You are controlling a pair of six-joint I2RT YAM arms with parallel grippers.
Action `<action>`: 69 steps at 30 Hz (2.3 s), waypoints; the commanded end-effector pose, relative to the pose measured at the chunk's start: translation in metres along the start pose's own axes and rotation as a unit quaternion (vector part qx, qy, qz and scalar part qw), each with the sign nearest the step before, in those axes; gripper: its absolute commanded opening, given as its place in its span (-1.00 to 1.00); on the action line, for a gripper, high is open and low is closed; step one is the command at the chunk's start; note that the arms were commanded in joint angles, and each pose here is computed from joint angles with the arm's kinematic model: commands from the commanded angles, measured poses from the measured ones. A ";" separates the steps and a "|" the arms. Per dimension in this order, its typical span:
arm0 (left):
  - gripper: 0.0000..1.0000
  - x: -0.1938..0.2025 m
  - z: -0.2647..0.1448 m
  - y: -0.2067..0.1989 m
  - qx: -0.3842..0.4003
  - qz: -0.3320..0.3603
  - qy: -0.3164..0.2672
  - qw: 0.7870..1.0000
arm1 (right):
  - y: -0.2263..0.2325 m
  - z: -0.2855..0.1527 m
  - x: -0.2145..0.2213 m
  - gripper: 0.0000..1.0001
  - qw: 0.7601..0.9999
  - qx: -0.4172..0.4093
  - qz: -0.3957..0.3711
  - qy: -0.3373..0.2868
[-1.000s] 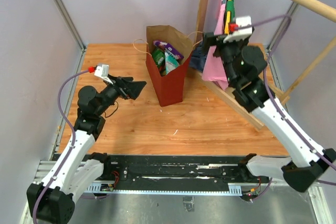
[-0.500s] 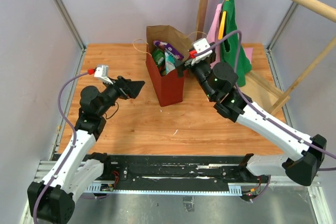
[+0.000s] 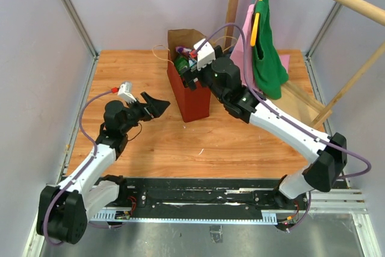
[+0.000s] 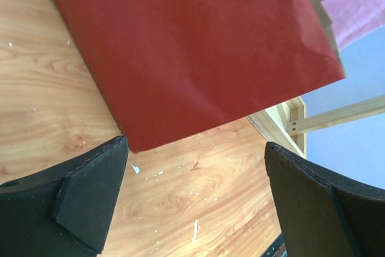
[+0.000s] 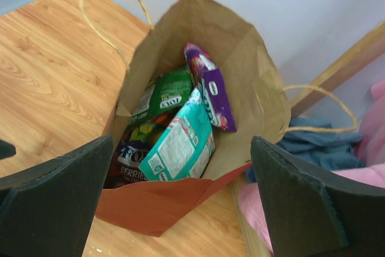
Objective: Take the snacks out of the paper bag
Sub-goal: Adjust the paper bag at the center of the board.
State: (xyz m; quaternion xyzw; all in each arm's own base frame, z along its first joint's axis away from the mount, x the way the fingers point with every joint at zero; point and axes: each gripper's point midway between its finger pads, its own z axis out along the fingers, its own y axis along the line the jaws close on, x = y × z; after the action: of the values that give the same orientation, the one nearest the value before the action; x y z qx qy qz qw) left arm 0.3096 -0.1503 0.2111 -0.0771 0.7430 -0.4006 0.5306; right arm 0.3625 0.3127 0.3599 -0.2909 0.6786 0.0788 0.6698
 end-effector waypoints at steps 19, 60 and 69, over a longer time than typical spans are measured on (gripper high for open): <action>0.99 0.005 -0.002 -0.003 0.025 -0.007 -0.003 1.000 | -0.105 0.069 0.112 0.53 0.935 0.223 0.185 0.205; 0.99 0.030 0.000 0.073 -0.106 -0.061 0.004 0.992 | -0.015 0.081 0.038 -0.99 0.986 0.082 0.093 0.115; 0.99 -0.018 -0.024 0.064 -0.112 -0.091 -0.055 0.988 | 0.050 0.073 0.007 -0.99 0.996 0.003 0.045 0.081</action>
State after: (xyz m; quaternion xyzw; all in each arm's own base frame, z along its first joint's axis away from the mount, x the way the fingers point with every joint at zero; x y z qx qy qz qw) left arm 0.3192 -0.0906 0.1467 -0.2267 0.7653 -0.3424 0.4956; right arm 0.4262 0.3564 0.2811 -0.2309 0.7929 0.0399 0.5625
